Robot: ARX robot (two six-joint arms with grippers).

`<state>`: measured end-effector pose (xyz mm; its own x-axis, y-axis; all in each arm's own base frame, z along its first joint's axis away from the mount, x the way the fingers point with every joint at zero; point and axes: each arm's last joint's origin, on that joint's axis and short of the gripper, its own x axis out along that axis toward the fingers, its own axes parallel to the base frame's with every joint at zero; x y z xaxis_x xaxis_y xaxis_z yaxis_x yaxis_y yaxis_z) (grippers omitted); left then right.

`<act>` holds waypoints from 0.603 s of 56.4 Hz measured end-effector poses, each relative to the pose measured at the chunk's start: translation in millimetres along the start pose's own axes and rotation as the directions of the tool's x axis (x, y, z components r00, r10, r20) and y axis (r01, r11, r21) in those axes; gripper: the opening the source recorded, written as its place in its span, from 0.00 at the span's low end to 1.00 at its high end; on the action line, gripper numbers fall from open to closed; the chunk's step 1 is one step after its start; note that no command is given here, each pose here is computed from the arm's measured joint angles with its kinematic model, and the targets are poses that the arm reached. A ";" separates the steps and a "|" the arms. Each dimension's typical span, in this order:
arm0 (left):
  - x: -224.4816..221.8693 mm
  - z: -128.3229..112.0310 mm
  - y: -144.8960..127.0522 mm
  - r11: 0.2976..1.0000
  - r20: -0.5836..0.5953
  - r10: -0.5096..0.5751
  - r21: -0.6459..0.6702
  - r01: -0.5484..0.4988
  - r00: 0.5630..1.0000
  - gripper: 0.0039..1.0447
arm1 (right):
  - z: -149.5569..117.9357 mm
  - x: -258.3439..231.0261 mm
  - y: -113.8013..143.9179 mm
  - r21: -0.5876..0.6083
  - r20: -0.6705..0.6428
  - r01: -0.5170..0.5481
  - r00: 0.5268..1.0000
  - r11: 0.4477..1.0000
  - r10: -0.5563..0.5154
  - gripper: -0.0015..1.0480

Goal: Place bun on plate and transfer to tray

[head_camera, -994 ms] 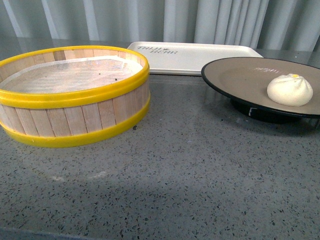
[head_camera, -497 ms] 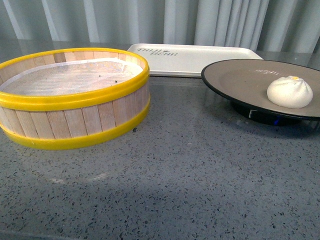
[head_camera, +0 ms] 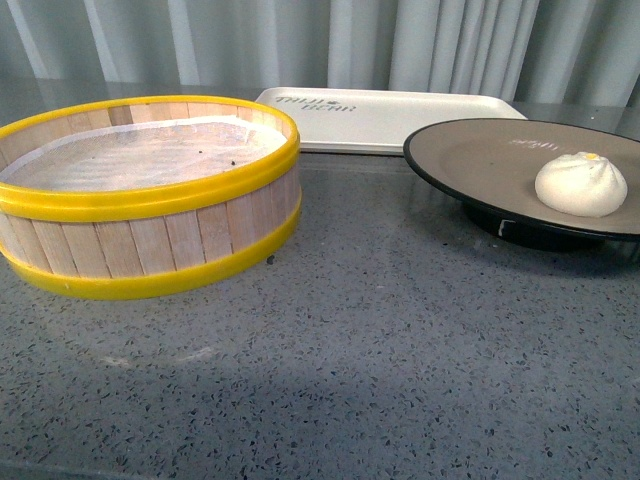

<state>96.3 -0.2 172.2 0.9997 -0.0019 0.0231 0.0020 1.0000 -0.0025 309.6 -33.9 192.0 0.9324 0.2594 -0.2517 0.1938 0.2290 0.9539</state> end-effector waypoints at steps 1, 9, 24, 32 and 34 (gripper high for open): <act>0.0 0.0 0.0 1.000 0.000 0.000 0.000 0.000 1.000 0.94 | -2.1 1.0 0.6 -0.002 -0.007 -0.001 1.000 1.000 0.001 0.92; 0.0 0.0 0.0 1.000 0.000 0.000 0.000 0.000 1.000 0.94 | -8.0 3.4 1.8 -0.002 -0.031 0.008 0.999 1.000 -0.008 0.70; 0.0 0.0 0.0 1.000 0.000 0.000 0.000 0.000 1.000 0.94 | -4.5 0.9 1.1 -0.006 -0.017 0.020 1.000 1.000 -0.020 0.21; 0.0 0.0 0.0 1.000 0.000 0.000 0.000 0.000 1.000 0.94 | -3.3 0.0 1.1 -0.024 -0.017 0.018 1.000 1.000 -0.018 0.02; 0.0 0.0 0.0 1.000 0.000 0.000 0.000 0.000 1.000 0.94 | -3.0 0.0 1.2 -0.025 -0.016 0.017 1.000 1.000 -0.018 0.02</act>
<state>96.3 -0.2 172.2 0.9997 -0.0019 0.0231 0.0020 1.0000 -0.0025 308.9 -30.8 192.7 0.9239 0.2701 -0.2711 0.2022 0.2570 0.9450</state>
